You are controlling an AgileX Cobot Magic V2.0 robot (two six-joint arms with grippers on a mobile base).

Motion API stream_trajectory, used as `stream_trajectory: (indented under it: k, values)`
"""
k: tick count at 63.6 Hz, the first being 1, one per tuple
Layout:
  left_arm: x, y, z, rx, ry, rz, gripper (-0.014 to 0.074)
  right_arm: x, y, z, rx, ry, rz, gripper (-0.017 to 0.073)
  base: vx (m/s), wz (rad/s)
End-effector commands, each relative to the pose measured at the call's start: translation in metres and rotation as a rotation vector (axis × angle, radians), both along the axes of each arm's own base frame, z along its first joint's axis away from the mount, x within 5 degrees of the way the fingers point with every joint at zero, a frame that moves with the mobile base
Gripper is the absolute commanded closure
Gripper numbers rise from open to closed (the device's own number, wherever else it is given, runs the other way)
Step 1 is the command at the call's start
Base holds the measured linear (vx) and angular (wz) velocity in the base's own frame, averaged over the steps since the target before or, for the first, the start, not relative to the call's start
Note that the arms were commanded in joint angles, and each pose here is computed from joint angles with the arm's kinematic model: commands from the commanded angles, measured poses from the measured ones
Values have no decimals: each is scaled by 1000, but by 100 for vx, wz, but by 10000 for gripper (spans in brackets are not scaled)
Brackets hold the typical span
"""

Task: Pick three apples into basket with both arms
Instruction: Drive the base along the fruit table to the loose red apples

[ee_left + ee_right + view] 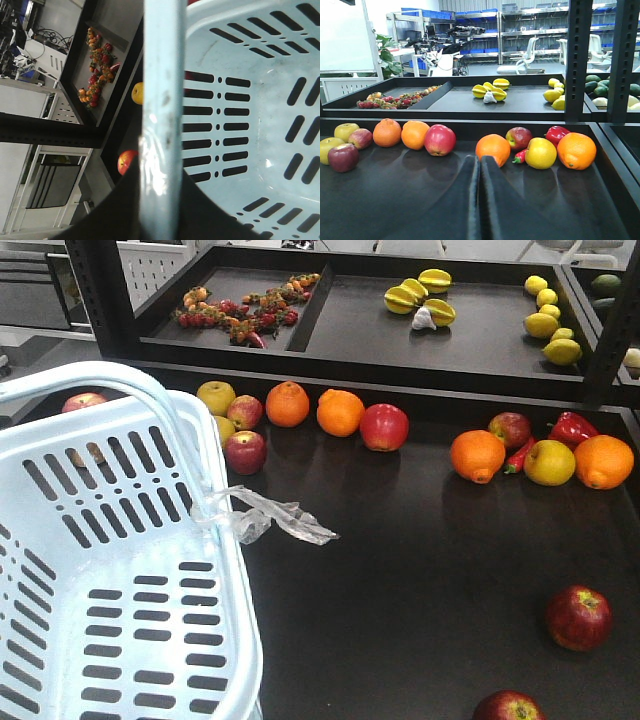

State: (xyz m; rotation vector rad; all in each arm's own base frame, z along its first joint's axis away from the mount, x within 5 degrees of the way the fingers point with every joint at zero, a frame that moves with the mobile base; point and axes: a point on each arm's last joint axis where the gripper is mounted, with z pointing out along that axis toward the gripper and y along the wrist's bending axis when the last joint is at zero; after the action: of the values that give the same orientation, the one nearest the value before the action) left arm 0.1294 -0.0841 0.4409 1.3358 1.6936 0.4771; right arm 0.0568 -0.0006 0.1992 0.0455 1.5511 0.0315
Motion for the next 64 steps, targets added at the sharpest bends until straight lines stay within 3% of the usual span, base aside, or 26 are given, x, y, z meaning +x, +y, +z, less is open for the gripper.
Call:
stream_trajectory:
  k: [1,26,36,64]
  values:
    - [-1,1,17,-55,-98,-16,600,1,0,3,-10,-57,1,568,0,-2]
    - [-1,2,17,-52,-97,-13,600,1,0,3,-10,-57,-1,568,0,-3]
    - [-3,-1,14,-86,-59,-35,600,1,0,3,-10,-57,1,568,0,0]
    - [-4,-3,12,-104,-26,-44,600,1,0,3,-10,-57,1,568,1,-4]
